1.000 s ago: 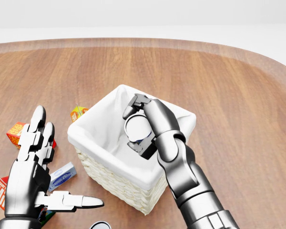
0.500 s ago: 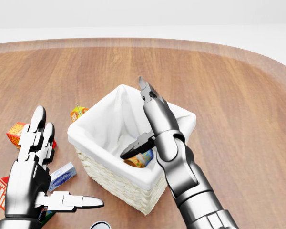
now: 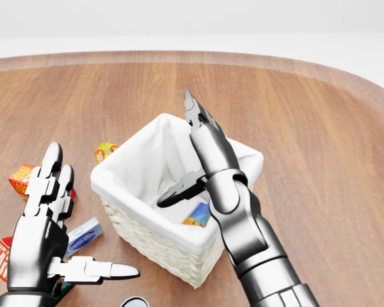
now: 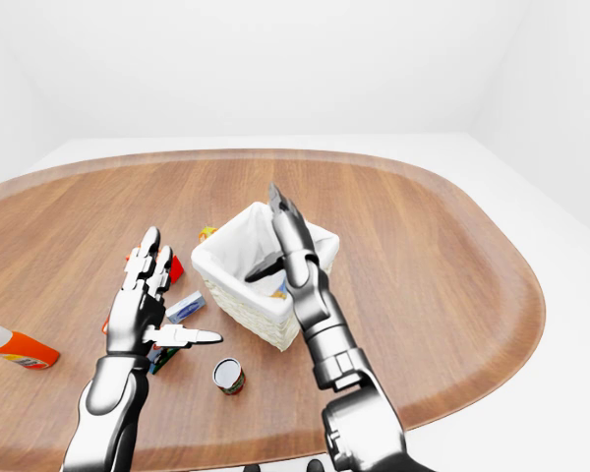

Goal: Pick up the alphabet soup, and put it in the basket.

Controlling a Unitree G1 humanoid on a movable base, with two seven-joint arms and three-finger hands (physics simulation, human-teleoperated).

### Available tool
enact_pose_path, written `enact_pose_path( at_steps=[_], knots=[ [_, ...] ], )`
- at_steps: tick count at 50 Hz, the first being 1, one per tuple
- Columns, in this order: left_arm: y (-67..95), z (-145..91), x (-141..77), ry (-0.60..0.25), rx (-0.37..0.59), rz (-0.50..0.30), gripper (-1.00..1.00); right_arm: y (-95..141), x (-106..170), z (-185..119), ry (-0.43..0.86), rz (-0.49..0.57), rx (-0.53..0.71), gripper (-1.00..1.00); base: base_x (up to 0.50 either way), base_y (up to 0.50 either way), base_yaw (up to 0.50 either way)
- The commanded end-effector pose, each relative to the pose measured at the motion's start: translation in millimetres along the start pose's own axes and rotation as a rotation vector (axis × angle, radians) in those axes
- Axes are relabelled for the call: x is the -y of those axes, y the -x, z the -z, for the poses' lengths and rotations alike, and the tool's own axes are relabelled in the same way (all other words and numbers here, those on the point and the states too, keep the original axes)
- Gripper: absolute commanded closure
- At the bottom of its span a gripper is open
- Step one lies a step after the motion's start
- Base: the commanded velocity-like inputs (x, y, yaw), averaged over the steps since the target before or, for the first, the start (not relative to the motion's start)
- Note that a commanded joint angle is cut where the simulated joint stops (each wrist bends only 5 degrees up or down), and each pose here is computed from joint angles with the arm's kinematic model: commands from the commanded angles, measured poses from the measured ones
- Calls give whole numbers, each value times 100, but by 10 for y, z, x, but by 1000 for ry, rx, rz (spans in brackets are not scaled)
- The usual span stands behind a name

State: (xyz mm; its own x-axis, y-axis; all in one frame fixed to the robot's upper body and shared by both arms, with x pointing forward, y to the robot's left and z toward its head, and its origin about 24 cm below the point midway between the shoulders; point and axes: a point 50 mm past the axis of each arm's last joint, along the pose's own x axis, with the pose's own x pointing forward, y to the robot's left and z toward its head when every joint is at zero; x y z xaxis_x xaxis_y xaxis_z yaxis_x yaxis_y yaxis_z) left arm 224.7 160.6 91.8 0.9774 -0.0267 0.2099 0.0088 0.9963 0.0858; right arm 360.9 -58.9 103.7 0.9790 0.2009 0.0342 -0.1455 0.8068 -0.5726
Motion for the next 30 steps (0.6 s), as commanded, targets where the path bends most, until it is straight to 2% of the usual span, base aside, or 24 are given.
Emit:
enact_pose_path(
  at_steps=[1, 16, 30],
  knots=[
    [-5, 7, 0, 0, -1, 0, -100, 57, 213, -384, -14, 57, 170, -100, 0, 0, 0],
    [-3, -2, 3, 0, 0, 1, -100, 251, 414, -863, 0, 114, 384, -100, 0, 0, 0],
    [8, -7, 9, -1, -1, 3, -100, 665, 560, -1441, 68, 168, 650, -100, 0, 0, 0]
  ],
)
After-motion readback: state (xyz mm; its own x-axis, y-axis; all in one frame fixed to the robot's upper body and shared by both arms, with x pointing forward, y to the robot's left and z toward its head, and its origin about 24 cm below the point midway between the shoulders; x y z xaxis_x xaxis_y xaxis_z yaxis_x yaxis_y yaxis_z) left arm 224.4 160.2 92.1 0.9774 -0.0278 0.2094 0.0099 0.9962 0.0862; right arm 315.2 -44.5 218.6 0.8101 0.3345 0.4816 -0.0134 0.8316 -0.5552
